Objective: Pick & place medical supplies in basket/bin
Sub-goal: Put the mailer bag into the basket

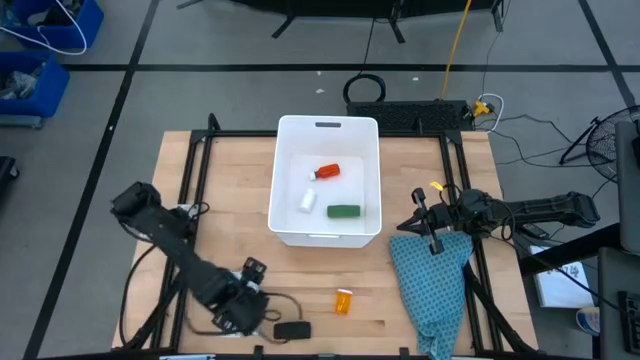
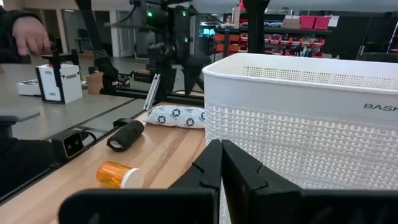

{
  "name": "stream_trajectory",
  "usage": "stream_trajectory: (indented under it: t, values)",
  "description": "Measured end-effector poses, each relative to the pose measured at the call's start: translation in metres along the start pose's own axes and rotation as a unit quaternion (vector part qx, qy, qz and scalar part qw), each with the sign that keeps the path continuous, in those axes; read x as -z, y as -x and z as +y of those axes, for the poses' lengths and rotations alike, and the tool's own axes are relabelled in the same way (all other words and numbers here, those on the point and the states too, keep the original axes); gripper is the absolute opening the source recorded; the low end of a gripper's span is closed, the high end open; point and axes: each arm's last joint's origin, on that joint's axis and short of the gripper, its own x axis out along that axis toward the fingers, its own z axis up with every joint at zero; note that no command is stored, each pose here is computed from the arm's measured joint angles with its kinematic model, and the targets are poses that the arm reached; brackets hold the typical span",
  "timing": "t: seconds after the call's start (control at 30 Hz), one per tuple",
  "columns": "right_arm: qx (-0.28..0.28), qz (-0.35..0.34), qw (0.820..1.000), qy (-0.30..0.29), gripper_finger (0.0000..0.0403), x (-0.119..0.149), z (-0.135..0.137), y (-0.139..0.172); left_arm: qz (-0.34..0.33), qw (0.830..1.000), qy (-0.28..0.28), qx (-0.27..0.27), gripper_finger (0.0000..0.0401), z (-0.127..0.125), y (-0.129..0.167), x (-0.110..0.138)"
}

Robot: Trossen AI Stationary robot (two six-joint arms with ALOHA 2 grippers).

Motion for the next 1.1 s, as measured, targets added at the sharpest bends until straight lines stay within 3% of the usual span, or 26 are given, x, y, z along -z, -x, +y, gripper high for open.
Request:
stream_trajectory:
  t: [0.17,0.3,0.47,0.83,0.97,1.1]
  values:
    - [0.000,0.000,1.000,0.000,0.0000,0.000,0.000,0.000,0.057,0.996,0.000,0.063,0.0328,0.022,-0.019,-0.007]
    - [0.000,0.000,1.000,0.003,0.0000,0.000,0.000,0.000,0.103,0.989,-0.040,0.098,0.0328,0.029,-0.032,-0.006]
    - [0.001,0.000,1.000,0.008,0.0000,0.000,0.000,0.000,0.118,0.981,-0.094,0.118,0.0328,0.036,-0.043,-0.008]
    - [0.000,0.001,1.000,0.006,0.0000,0.000,0.000,0.000,0.146,0.970,-0.121,0.152,0.0327,0.051,-0.077,-0.016]
    - [0.000,0.001,1.000,0.004,0.0000,0.000,0.000,0.000,0.156,0.964,-0.132,0.172,0.0293,0.049,-0.087,-0.017]
    - [0.000,0.001,1.000,0.005,0.0000,0.000,0.000,0.000,0.148,0.961,-0.141,0.186,0.0220,0.047,-0.088,-0.017]
